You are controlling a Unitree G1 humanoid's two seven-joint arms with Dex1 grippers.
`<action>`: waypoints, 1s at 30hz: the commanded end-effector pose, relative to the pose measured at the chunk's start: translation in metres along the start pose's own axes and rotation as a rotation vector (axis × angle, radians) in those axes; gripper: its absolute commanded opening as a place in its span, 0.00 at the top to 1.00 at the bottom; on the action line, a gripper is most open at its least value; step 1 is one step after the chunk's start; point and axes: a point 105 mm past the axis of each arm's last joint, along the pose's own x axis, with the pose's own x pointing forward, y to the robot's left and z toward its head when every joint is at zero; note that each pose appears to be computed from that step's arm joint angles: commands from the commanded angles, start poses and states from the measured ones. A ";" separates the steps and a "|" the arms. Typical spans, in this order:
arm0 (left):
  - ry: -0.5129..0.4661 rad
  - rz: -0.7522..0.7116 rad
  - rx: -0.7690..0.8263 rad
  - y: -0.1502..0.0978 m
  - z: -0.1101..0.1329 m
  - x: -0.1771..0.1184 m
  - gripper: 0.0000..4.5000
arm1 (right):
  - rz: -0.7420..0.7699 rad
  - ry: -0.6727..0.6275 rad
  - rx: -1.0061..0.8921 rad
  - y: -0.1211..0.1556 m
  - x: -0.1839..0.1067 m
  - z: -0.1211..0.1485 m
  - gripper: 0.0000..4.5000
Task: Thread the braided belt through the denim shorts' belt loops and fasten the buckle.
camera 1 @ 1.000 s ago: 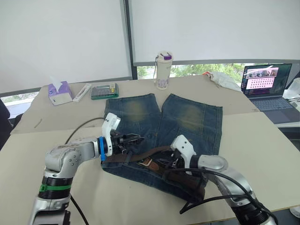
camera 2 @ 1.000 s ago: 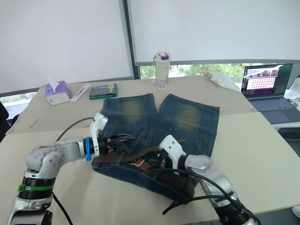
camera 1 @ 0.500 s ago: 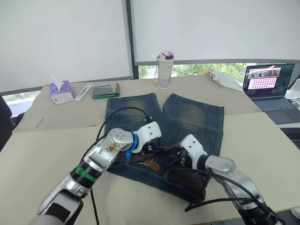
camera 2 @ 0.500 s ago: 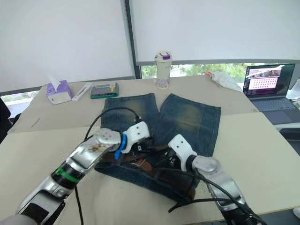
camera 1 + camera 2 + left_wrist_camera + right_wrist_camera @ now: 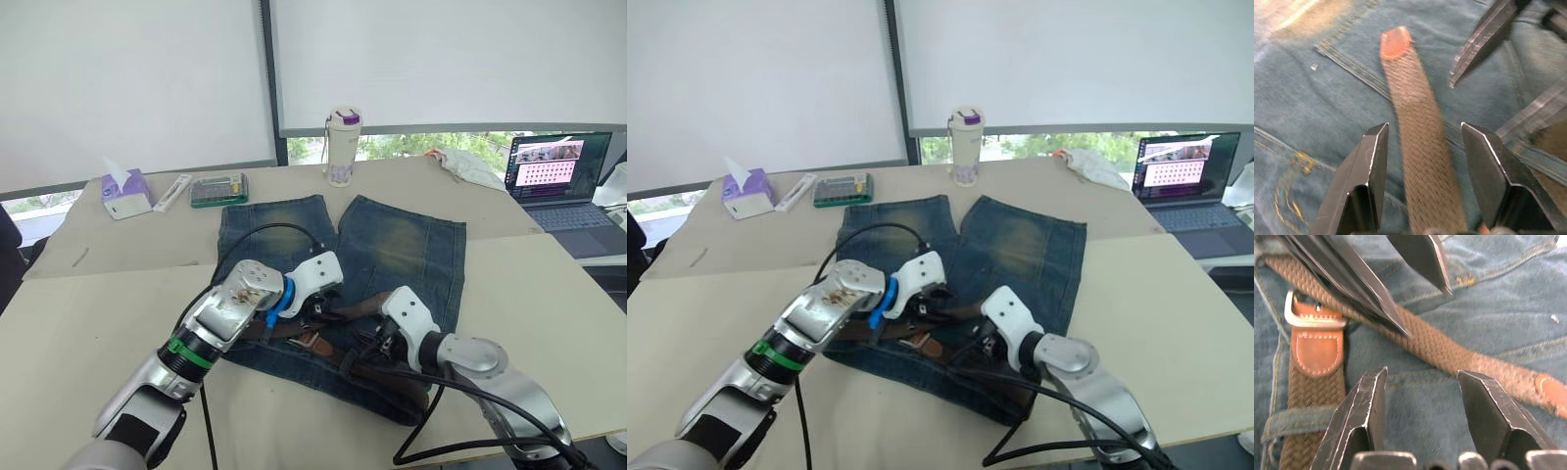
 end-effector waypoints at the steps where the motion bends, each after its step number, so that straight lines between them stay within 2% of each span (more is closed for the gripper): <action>1: -0.012 -0.007 0.122 -0.004 0.013 0.000 0.26 | 0.045 -0.066 -0.040 0.010 -0.009 0.015 0.43; 2: 0.002 -0.008 0.145 -0.005 0.010 0.003 0.20 | 0.057 -0.073 -0.042 0.013 -0.012 0.015 0.43; 6: 0.017 -0.002 0.163 -0.005 0.007 0.014 0.20 | 0.066 -0.071 -0.042 0.016 -0.018 0.014 0.43; 11: 0.115 0.104 0.271 0.007 -0.010 0.030 0.20 | 0.062 -0.073 -0.044 0.018 -0.023 0.016 0.43; 17: 0.105 0.120 0.273 0.009 -0.013 0.031 0.61 | 0.106 -0.073 -0.059 0.028 -0.022 0.021 0.43; 22: -0.073 0.170 0.082 0.016 0.009 0.017 0.99 | 0.219 -0.039 -0.069 0.044 -0.014 0.018 0.43; 26: -0.260 0.210 -0.048 0.024 0.029 -0.005 1.00 | 0.280 0.036 -0.106 0.049 0.000 0.003 0.43; 30: -0.402 0.326 -0.237 0.042 0.033 -0.037 1.00 | 0.250 0.128 -0.150 0.043 0.009 -0.015 0.43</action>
